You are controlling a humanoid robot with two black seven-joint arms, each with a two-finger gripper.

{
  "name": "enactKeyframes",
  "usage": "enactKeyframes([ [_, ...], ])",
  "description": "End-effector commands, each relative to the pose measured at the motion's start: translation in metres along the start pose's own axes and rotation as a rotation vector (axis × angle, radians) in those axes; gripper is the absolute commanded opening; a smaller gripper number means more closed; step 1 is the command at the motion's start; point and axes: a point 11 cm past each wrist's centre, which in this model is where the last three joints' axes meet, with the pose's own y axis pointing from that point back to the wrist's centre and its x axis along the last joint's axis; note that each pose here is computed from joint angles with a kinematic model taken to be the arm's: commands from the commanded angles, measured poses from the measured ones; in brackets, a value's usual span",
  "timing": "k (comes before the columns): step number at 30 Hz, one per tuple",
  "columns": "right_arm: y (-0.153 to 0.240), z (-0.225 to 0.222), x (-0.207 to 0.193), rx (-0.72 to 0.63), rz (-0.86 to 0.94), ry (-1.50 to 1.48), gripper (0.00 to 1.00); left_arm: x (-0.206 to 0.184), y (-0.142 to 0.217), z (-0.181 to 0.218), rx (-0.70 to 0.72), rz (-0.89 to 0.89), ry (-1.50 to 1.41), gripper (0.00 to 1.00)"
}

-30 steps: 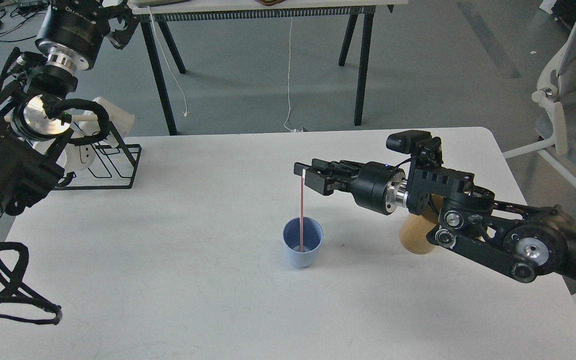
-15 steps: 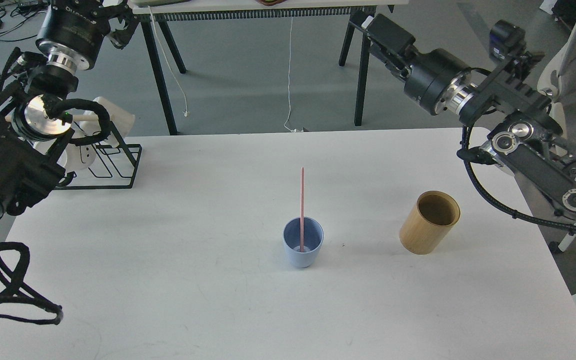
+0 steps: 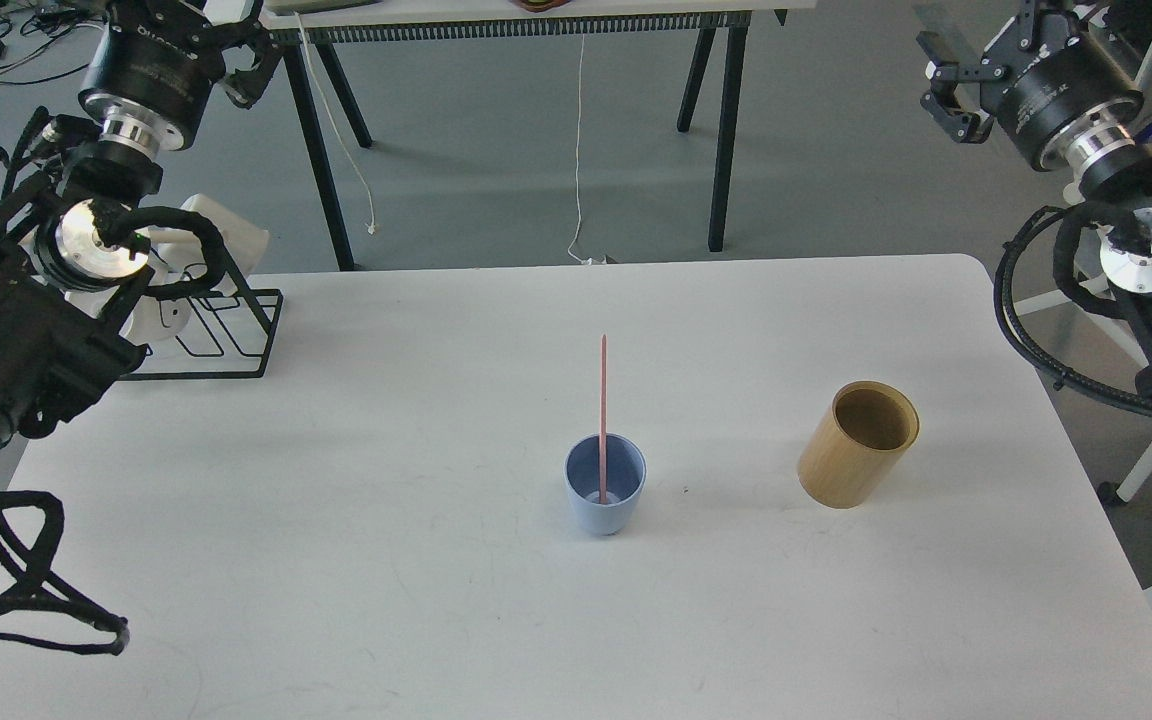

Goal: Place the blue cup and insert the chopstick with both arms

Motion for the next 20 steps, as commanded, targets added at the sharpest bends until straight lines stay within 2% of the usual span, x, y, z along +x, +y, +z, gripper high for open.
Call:
enactKeyframes([
  [1, 0.003, 0.009, 0.016, 0.027, 0.031, -0.134, 1.0, 0.003, 0.001, 0.001, -0.018, 0.015, 0.037, 1.0],
  [8, 0.0, 0.014, 0.011, 0.064, 0.017, -0.342, 1.0, 0.006, 0.004, -0.003, -0.022, 0.03, 0.07, 1.0],
  [20, -0.007, 0.009, -0.002, 0.085, -0.034, -0.354, 1.0, 0.039, 0.037, -0.026, -0.003, 0.128, 0.13, 1.0],
])
